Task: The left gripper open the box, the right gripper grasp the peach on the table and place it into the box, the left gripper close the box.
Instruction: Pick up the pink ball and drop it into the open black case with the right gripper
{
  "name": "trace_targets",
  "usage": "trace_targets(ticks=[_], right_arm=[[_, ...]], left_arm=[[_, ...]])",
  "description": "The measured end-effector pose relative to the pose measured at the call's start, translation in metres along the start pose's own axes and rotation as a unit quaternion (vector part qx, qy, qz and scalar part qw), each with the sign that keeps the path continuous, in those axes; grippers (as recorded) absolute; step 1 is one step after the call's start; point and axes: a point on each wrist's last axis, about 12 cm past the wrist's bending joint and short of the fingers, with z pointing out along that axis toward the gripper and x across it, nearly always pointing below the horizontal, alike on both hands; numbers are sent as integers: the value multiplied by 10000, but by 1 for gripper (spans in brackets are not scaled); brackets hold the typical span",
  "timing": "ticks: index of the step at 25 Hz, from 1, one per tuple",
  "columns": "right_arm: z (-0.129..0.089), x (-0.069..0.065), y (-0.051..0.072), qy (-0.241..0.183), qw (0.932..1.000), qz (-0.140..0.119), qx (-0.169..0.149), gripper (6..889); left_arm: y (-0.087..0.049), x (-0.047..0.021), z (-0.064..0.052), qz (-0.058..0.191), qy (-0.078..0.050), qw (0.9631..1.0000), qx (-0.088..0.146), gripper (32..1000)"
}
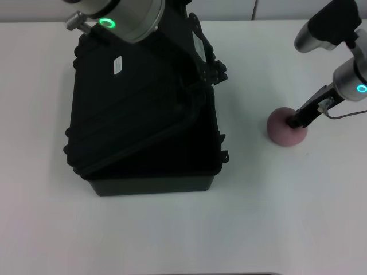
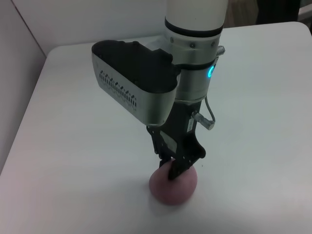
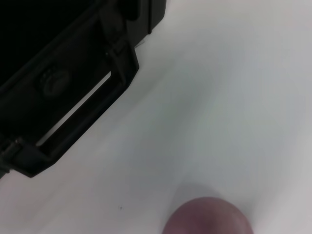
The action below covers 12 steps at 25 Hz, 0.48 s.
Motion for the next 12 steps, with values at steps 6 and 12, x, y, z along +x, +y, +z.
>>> trace_targets(ticks=[6, 12], right_arm=[[-37, -9, -28, -88, 9999, 27, 41, 146], [-206, -31, -16, -694, 9964, 196, -442, 114]], left_arm=[[-1, 23, 4, -30, 14, 10000, -1, 98], [-1, 41, 6, -52, 34, 10000, -6, 99]])
